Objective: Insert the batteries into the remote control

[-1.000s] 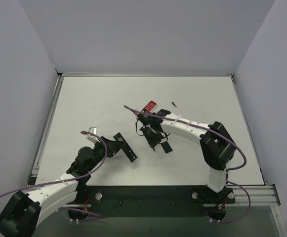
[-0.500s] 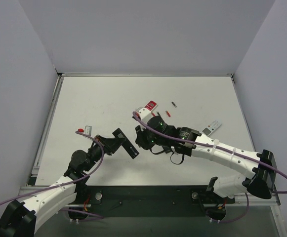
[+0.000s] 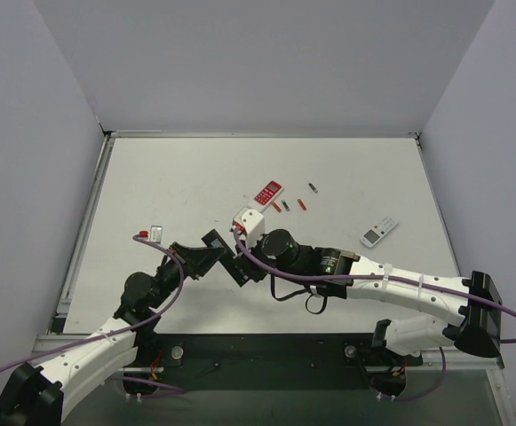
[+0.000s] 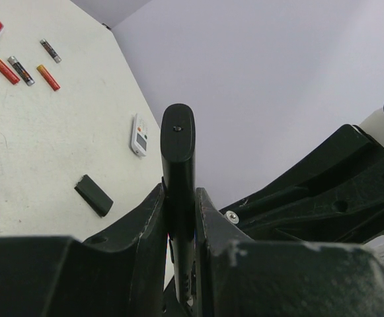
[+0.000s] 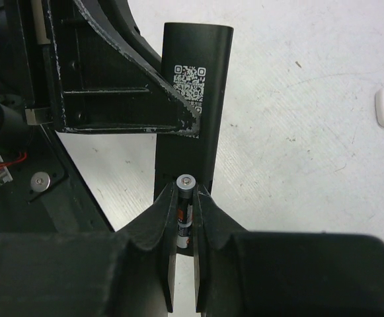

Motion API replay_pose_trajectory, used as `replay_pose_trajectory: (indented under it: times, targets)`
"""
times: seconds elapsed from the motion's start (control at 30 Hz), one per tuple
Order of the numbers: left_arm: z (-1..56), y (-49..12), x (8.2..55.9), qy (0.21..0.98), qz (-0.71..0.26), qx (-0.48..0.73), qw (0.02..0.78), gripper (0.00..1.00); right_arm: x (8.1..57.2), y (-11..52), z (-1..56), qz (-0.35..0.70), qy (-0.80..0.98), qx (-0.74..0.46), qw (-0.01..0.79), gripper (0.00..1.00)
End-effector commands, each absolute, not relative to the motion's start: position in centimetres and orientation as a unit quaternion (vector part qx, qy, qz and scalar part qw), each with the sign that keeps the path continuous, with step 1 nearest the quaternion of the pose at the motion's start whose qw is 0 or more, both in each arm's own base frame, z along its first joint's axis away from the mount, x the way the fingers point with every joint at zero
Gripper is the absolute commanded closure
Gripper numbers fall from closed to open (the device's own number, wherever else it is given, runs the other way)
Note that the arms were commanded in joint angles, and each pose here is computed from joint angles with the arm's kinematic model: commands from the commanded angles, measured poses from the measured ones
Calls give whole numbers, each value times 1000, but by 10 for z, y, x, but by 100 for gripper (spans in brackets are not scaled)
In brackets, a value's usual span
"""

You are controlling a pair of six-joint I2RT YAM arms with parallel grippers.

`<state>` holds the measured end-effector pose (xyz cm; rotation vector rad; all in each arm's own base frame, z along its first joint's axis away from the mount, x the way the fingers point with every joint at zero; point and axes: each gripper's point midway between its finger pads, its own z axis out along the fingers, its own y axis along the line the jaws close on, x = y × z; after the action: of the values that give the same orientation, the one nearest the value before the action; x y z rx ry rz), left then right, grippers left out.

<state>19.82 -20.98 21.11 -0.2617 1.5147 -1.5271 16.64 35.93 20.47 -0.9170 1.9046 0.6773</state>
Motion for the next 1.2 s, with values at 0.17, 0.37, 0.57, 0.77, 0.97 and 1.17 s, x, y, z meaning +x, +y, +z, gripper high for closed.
replay_pose_trajectory:
  times: [0.17, 0.37, 0.57, 0.77, 0.97, 1.17]
  targets:
    - [227, -206, 192, 587, -646, -107, 476, 100, 169, 366, 225, 284, 746, -361, 482, 100]
    - [226, -203, 195, 586, -645, -123, 474, 100, 162, 370, 224, 293, 743, -370, 474, 100]
    - [227, -202, 197, 583, -646, -130, 475, 100, 161, 371, 218, 290, 747, -374, 467, 100]
    - [231, -201, 196, 577, -651, -132, 475, 100, 162, 371, 209, 279, 753, -379, 461, 100]
    - [234, -200, 196, 573, -654, -134, 475, 100, 161, 373, 200, 272, 758, -385, 451, 100]
    - [234, -199, 196, 571, -654, -136, 477, 100, 161, 370, 194, 258, 766, -388, 443, 100]
